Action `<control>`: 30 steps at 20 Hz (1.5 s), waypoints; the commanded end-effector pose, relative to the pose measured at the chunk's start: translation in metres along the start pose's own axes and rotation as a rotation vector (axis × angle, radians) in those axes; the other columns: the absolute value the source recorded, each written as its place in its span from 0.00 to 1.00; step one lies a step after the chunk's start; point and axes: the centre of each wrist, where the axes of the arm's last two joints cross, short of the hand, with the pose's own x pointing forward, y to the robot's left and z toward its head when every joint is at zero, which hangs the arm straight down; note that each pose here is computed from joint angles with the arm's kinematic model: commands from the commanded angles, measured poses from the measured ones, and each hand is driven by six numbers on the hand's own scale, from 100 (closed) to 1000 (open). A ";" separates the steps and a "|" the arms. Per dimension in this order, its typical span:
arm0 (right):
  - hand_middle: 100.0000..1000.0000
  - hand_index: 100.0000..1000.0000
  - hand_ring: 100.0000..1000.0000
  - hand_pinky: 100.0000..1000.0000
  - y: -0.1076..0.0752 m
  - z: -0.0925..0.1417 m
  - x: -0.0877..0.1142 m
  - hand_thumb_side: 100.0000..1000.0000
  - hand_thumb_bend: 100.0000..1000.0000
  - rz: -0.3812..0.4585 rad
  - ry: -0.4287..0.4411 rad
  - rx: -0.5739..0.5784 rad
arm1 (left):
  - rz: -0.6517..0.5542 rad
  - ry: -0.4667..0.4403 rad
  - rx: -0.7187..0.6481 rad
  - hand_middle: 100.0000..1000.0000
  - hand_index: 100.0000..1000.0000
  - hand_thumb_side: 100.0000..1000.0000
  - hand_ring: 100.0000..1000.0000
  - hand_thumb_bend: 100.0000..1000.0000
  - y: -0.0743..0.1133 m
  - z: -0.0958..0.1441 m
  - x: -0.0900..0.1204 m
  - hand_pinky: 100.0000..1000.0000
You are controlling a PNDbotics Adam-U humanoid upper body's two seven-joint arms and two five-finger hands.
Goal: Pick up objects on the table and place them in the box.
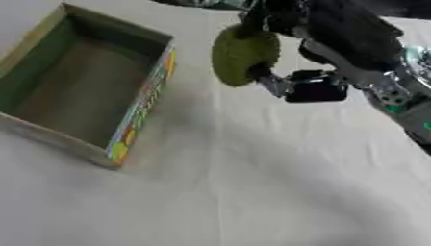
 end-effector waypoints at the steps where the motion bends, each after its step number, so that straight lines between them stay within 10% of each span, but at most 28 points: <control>1: 0.57 0.71 0.64 0.62 -0.011 -0.004 0.002 0.04 0.00 0.039 -0.016 -0.045 | -0.001 -0.032 0.001 0.51 0.65 0.52 0.53 0.00 0.002 -0.007 0.005 0.43; 15: 0.54 0.70 0.64 0.61 -0.010 -0.095 0.016 0.00 0.00 -0.025 -0.088 -0.178 | -0.018 -0.087 0.048 0.50 0.65 0.52 0.52 0.00 0.008 -0.012 0.006 0.45; 30: 0.53 0.71 0.67 0.65 0.071 -0.151 0.015 0.01 0.00 -0.076 0.005 -0.055 | 0.048 -0.154 0.059 0.49 0.65 0.52 0.52 0.00 -0.005 -0.024 0.011 0.46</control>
